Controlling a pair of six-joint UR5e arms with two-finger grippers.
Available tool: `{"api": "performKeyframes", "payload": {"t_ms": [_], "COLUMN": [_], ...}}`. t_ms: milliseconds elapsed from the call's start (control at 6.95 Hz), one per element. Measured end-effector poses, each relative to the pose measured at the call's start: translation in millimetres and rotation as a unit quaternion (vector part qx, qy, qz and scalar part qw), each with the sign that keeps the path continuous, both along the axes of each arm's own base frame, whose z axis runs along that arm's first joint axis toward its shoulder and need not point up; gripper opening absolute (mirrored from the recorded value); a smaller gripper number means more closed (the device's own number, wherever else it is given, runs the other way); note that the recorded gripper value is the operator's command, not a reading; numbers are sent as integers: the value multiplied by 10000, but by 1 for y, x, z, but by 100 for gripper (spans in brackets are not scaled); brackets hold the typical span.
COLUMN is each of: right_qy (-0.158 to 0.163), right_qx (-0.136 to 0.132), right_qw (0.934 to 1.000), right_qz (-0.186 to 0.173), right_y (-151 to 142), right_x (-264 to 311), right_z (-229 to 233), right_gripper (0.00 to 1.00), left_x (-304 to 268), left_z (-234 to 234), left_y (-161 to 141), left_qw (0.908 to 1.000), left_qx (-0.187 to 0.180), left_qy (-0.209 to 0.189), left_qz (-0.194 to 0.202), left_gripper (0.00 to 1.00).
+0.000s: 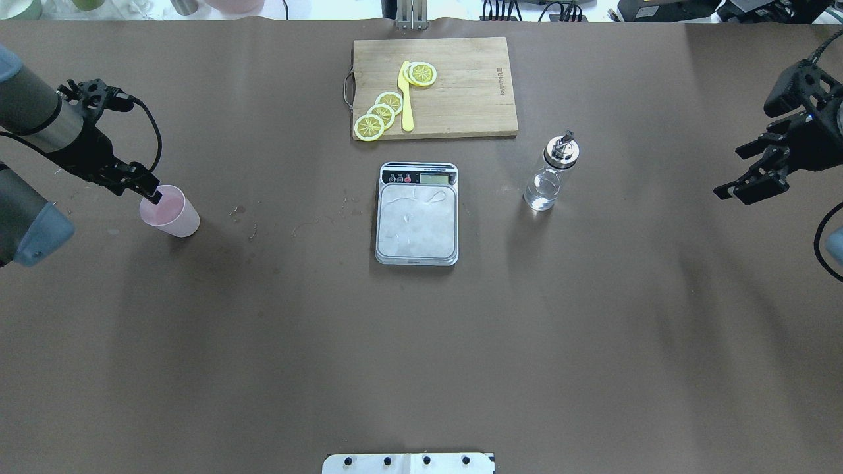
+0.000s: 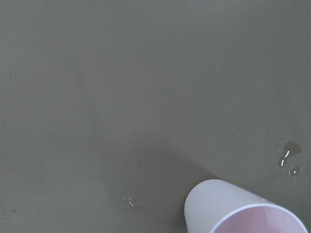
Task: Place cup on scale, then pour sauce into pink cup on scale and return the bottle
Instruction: 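Close the left gripper on the pink cup rim and lift it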
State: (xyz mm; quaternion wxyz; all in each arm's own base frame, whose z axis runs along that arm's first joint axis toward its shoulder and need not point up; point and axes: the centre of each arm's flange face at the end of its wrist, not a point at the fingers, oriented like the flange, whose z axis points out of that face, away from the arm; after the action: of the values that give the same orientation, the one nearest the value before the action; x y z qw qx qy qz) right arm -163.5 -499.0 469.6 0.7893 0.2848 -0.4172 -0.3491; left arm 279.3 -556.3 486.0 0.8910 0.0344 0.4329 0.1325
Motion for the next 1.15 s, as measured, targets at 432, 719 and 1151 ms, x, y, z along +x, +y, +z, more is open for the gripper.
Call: {"api": "performKeyframes", "payload": {"t_ms": [432, 719, 1151], "right_qy": [-6, 8, 11], "right_qx": [-72, -105, -102], "right_qw": [10000, 9999, 9999], "right_qz": [-5, -6, -3], "right_y": [-4, -6, -7], "right_x": [-7, -8, -9], "right_z": [1, 4, 4], "right_gripper": [100, 100, 100], "left_x": [13, 20, 26], "left_z": [-1, -10, -26], "left_y": [5, 7, 7], "left_qw": [10000, 9998, 9994], "left_qx": [-43, -105, -99], "left_qy": [-30, 93, 282], "left_qz": [20, -115, -163], "left_gripper": [0, 0, 0]}}
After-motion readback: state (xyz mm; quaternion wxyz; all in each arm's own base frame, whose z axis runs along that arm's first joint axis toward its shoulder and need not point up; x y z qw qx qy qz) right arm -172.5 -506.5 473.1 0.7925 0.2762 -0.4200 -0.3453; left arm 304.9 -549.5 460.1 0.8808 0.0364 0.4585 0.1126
